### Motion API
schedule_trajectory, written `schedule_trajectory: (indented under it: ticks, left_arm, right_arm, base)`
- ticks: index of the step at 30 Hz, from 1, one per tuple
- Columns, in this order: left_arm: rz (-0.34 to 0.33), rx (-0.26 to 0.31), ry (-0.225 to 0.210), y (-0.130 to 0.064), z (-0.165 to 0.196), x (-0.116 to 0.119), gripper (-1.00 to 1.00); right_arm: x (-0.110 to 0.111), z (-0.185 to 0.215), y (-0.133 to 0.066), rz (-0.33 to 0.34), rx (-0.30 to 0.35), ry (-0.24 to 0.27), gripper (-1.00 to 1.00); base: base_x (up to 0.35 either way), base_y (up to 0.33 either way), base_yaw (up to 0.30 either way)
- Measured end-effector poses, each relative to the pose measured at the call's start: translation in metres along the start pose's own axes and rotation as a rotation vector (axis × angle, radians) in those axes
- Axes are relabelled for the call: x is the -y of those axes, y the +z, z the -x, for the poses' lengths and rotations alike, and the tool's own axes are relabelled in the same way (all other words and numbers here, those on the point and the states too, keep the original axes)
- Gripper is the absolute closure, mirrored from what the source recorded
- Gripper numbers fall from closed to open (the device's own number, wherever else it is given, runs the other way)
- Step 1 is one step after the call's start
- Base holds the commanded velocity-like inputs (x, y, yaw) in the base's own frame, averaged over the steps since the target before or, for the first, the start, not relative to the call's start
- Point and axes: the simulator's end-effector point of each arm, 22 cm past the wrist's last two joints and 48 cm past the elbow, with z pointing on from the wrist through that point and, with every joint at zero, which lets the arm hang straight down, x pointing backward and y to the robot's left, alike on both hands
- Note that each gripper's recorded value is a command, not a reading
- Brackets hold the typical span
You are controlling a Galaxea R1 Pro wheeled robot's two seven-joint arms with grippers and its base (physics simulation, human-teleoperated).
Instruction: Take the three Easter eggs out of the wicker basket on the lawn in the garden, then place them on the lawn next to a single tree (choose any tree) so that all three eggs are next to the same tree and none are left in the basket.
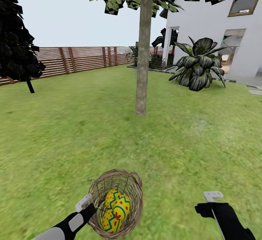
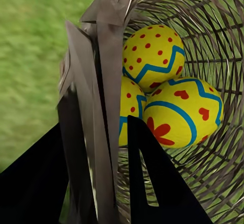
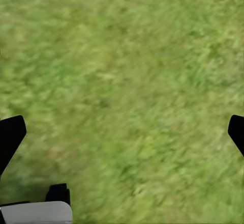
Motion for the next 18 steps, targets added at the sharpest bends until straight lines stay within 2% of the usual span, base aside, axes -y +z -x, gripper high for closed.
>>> schedule_trajectory:
  ticks: [4,7,9,11,14,16,17,18]
  left_arm:
    - [-0.001,0.000,0.000,0.000,-0.001,0.001,1.00]
    - [-0.001,0.000,-0.001,0.000,-0.001,0.001,1.00]
    - [-0.001,0.000,-0.001,0.000,-0.001,0.001,1.00]
    - [-0.001,0.000,-0.001,0.000,-0.001,0.001,1.00]
    - [-0.001,0.000,-0.001,0.000,-0.001,0.001,1.00]
    - [-0.001,0.000,-0.001,0.000,-0.001,0.001,1.00]
    - [-0.001,-0.001,0.000,0.000,-0.001,0.001,1.00]
    - [-0.001,-0.001,0.000,0.000,-0.001,0.001,1.00]
  right_arm:
    - [-0.005,-0.008,0.003,0.016,-0.019,-0.003,-1.00]
    - [-0.013,-0.017,0.014,0.040,0.006,-0.023,-1.00]
    - [-0.030,-0.028,0.023,0.098,0.028,-0.046,-1.00]
    - [-0.046,-0.030,0.022,0.171,0.034,-0.055,-1.00]
    - [-0.051,-0.032,0.022,0.193,0.032,-0.055,-1.00]
    - [-0.055,-0.040,0.024,0.200,0.014,-0.056,-1.00]
    - [-0.062,-0.061,0.029,0.214,-0.025,-0.056,-1.00]
    - [-0.070,-0.076,0.033,0.232,-0.037,-0.060,-1.00]
  base:
    - [0.341,0.000,0.000]
    - [0.340,0.000,0.000]
    - [0.341,0.000,0.000]
    - [0.340,0.000,0.000]
    - [0.341,0.000,0.000]
    - [0.340,0.000,0.000]
    - [0.341,0.000,0.000]
    - [0.340,0.000,0.000]
